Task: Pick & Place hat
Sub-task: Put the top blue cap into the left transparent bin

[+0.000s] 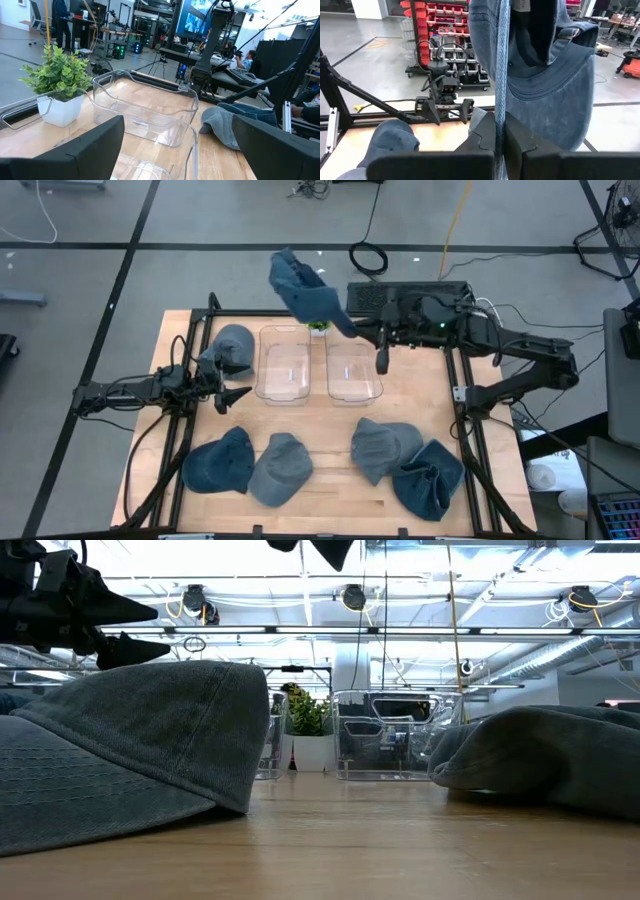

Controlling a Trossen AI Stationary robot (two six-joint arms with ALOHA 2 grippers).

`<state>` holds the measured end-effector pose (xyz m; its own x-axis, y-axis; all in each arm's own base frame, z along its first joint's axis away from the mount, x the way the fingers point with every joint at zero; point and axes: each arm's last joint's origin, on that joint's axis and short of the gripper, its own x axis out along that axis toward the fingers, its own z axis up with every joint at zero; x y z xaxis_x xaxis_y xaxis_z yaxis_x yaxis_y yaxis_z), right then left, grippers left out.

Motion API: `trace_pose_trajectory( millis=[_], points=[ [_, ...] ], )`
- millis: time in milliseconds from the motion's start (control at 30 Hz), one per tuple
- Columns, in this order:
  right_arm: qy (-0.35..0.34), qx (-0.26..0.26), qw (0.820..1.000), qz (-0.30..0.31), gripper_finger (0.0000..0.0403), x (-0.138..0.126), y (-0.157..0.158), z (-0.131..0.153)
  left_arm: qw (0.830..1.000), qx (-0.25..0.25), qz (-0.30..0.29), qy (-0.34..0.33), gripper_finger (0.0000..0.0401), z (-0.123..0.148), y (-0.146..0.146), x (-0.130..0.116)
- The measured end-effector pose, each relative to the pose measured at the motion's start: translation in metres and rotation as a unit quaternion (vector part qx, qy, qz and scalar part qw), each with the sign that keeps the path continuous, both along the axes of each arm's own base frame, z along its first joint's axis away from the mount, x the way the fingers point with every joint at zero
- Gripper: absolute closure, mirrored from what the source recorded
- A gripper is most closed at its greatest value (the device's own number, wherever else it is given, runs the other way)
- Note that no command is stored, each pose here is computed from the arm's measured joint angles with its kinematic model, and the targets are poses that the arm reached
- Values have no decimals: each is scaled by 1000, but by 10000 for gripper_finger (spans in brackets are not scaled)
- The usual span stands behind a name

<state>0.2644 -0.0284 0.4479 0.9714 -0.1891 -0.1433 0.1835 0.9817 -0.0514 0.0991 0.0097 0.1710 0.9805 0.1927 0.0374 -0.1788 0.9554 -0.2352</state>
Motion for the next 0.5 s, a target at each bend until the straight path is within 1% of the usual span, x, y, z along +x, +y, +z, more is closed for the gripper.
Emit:
trace_pose_trajectory(
  millis=[133, 300, 500],
  points=[
    [8, -6, 1000, -8, 403, 14, 14, -2, 1000, 2, 0, 0, 22, 0, 0, 0],
    [20, -12, 1000, -13, 403, 27, 35, -9, 1000, 21, 1, 4, 22, 0, 0, 0],
    [16, 16, 1000, -4, 403, 44, 58, -20, 1000, 22, 1, 4, 22, 0, 0, 0]
  ],
)
